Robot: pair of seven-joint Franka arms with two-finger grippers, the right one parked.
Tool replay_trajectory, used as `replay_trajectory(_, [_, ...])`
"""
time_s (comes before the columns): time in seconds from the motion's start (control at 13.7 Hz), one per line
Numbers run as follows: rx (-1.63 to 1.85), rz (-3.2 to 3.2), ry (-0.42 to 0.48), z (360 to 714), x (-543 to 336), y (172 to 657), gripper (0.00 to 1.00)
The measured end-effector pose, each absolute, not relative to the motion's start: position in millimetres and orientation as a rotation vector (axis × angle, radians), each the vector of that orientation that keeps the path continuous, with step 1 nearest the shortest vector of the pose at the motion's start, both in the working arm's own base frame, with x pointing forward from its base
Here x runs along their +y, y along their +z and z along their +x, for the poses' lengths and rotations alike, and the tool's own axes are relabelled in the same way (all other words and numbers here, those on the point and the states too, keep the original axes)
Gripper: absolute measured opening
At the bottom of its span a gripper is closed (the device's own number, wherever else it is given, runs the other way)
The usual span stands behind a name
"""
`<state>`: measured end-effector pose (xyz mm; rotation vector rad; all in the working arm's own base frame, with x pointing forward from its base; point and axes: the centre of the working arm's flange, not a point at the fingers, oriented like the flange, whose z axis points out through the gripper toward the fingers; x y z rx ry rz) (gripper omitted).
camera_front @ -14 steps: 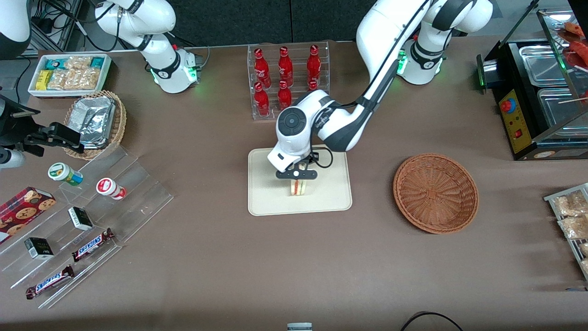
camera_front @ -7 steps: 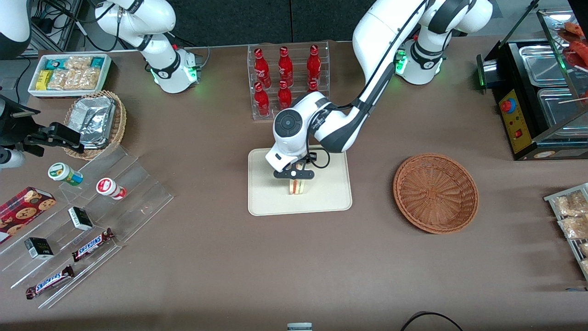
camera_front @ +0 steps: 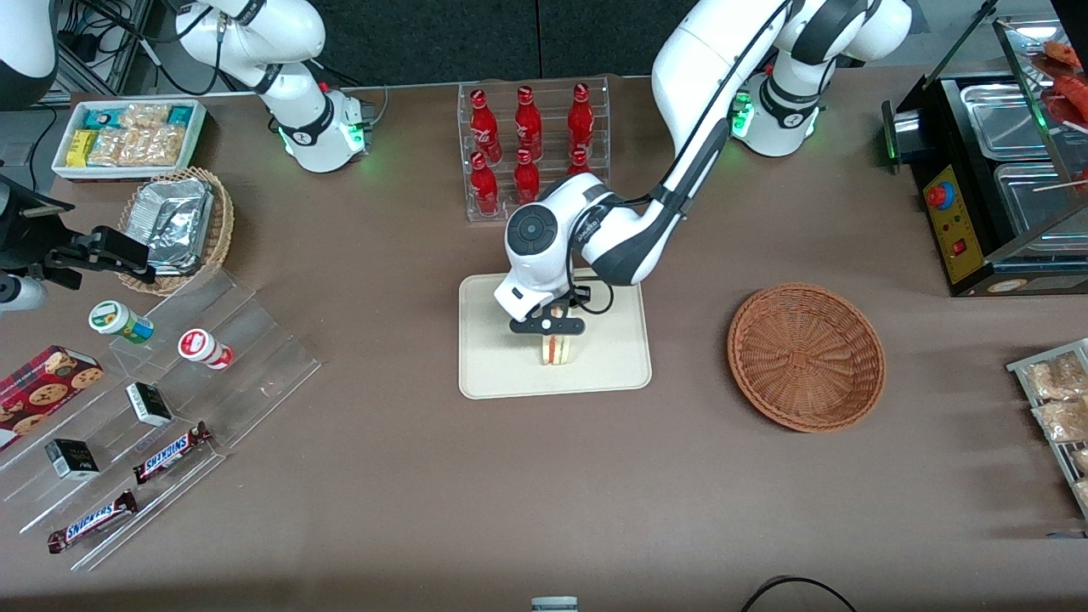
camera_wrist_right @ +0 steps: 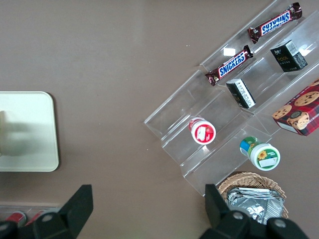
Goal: Place sandwich from basket to tray
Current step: 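Lift the sandwich and carry it over the white tray, then lower the sandwich onto the tray and open the left gripper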
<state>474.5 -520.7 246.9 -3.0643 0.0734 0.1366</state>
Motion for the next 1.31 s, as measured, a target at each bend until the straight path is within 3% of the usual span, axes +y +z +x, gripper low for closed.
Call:
replay_trajectory(0.29, [0.073,-3.057,0.147,474,-520,240,0.16])
replay_trajectory(0.36, [0.073,-3.055,0.151,474,-520,238,0.22])
replay_trajectory(0.95, [0.068,-3.054,0.151,475,-521,238,1.0])
replay_trajectory(1.31, [-0.01,-3.032,0.156,486,-518,283,1.0])
